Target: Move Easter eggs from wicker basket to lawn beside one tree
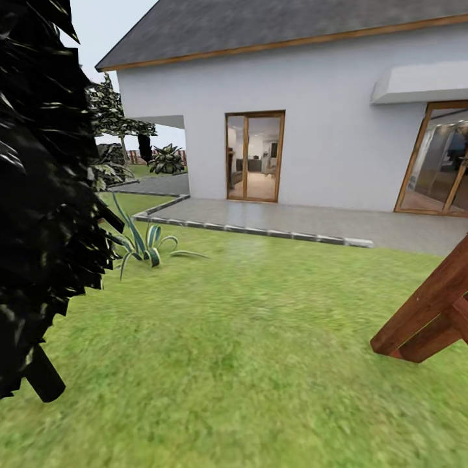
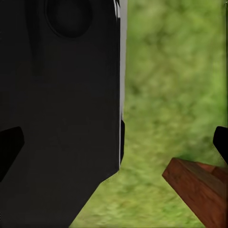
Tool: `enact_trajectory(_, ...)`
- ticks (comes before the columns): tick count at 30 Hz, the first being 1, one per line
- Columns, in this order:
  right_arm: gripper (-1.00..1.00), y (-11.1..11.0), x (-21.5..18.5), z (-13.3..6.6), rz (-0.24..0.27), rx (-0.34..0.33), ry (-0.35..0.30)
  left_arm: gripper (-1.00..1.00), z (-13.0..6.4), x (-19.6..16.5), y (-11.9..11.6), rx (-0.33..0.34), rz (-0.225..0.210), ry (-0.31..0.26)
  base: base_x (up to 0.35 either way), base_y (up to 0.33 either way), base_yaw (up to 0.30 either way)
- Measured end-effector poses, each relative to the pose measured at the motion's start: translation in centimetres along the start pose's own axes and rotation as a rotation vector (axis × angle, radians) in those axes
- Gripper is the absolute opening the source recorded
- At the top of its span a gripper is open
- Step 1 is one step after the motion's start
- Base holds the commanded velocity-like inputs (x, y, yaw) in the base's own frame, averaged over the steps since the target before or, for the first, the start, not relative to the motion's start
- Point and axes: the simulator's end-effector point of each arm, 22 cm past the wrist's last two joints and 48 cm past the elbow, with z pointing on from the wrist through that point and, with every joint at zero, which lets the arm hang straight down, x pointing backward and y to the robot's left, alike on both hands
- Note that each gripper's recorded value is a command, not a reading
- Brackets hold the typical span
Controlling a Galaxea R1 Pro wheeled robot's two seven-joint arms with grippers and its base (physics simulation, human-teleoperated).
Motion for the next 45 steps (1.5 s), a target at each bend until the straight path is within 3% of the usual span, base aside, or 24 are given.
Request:
enact_trajectory(9,1.00,-0.19,-0.08,0.01,0.005,0.003,-0.003,1.00,0.01,-0.02,-0.03,0.001,0.002,0.000,0.237,0.000,0.000)
enact_trajectory(45,1.00,-0.31,-0.12,0.01,0.008,0.004,-0.004,1.00,-0.01,-0.02,0.28,-0.005,0.008,0.000,0.002,0.000,0.000)
